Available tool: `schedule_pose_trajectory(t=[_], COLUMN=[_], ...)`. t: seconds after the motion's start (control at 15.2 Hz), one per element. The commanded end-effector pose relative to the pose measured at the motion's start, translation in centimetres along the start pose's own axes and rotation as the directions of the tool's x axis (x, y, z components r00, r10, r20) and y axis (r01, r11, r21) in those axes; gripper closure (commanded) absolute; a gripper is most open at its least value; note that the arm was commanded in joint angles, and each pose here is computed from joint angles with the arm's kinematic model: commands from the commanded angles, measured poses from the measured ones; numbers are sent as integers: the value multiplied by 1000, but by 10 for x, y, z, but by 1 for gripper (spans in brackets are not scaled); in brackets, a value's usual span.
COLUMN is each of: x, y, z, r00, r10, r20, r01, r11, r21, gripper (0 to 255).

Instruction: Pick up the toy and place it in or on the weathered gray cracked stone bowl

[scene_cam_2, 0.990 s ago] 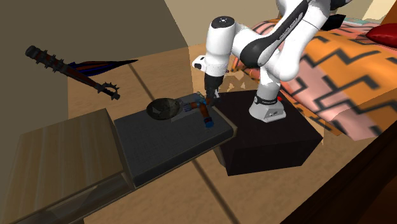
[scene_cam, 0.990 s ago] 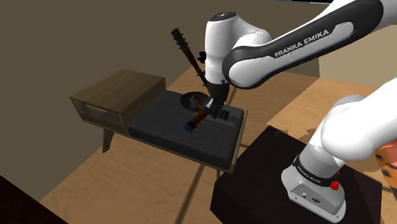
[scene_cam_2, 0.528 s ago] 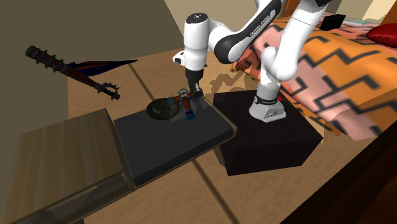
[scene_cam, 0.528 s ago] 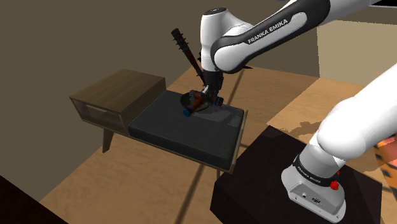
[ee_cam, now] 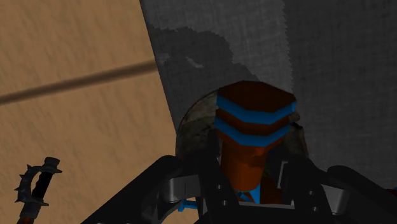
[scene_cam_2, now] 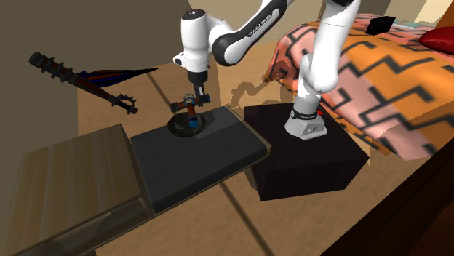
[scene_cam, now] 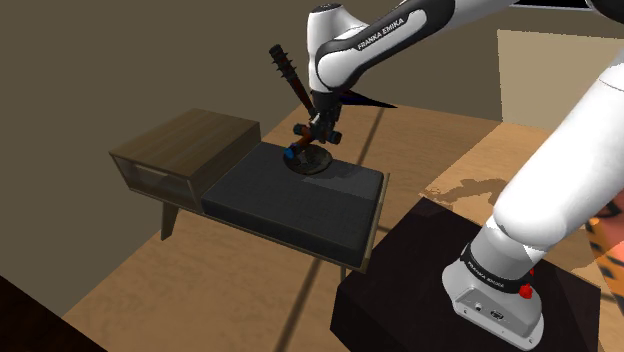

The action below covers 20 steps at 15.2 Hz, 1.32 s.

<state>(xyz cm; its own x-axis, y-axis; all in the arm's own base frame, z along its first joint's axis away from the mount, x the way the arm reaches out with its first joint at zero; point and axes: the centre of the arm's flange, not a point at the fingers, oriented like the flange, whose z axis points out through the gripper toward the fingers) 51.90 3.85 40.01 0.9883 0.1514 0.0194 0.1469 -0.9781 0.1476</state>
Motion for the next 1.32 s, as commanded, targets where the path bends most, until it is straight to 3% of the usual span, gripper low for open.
schedule_pose_trajectory(t=[0.0,0.13,1.06,1.25], x=[18,37,36,36], y=[19,37,27,26], z=[4,7,80,82], r00=[1000,1000,1000,1000], r10=[-1,-1,-1,-1], r20=[0,0,0,0], r01=[1,1,1,1], r11=[1000,1000,1000,1000], r21=[0,0,0,0], gripper=[255,255,255,255])
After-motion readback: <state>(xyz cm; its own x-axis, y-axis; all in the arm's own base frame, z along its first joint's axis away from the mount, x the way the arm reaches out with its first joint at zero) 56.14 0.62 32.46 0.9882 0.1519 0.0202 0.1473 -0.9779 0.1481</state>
